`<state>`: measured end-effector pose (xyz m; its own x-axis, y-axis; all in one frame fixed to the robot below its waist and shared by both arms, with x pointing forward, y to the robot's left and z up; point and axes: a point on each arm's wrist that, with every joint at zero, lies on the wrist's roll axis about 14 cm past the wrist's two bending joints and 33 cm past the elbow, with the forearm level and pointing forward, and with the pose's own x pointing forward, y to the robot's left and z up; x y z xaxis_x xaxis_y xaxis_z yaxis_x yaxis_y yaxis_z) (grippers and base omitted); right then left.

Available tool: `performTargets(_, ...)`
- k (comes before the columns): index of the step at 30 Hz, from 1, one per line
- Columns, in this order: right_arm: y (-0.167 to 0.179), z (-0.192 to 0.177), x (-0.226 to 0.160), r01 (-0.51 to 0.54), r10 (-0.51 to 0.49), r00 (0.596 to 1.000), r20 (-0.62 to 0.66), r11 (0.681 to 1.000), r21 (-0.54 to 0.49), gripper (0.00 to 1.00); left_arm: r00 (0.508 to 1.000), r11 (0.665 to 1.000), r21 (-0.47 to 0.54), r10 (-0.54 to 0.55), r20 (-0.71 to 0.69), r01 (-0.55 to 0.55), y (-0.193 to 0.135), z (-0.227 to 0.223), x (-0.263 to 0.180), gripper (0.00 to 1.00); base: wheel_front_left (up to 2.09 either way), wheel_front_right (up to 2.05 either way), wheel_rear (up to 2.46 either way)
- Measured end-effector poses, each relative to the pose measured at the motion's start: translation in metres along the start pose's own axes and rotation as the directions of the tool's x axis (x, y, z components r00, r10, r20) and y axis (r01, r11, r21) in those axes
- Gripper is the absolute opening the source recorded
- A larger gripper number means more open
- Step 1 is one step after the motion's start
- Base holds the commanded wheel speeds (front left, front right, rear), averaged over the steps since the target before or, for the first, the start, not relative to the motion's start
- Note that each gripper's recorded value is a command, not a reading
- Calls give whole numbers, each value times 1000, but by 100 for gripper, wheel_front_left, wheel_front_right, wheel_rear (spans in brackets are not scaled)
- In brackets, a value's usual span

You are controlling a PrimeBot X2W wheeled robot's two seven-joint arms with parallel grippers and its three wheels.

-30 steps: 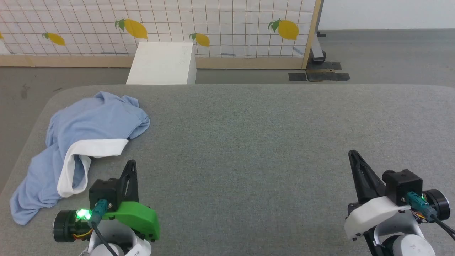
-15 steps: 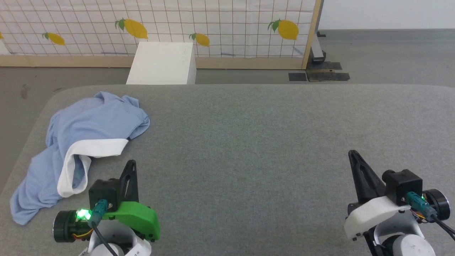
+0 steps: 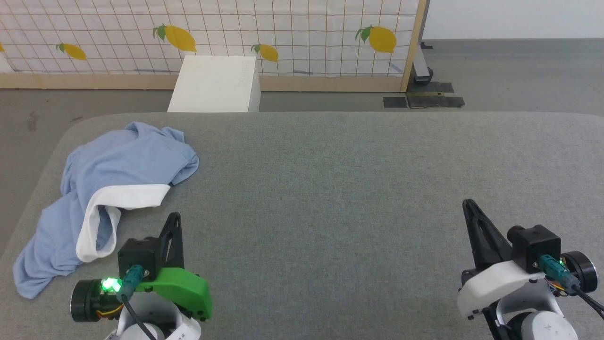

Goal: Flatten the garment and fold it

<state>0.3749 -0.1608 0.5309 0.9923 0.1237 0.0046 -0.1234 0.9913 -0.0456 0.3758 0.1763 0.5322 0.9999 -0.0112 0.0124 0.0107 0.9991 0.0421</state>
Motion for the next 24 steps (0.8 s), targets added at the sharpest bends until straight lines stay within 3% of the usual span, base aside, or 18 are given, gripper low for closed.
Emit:
performTargets(8,0,0,0,0,0,1000,0,1000,0,0,1000,1000,0,0,0,0,0,0,0,0,0,0,0)
performTargets(9,0,0,0,1,-1,1000,0,1000,0,100,1000,1000,-1,-1,0,1,0,0,0,100,0,0,0)
performTargets(10,0,0,0,1,-1,1000,0,1000,1,0,1000,1000,-2,-2,0,2,0,0,0,0,0,0,0)
performTargets(11,0,0,0,2,-2,1000,0,1000,1,100,1000,1000,-3,-2,0,2,-1,0,0,100,0,0,0)
performTargets(24,-2,-4,0,8,-8,1000,-3,1000,23,100,1000,1000,-14,-14,-7,14,-5,-5,0,100,0,0,0)
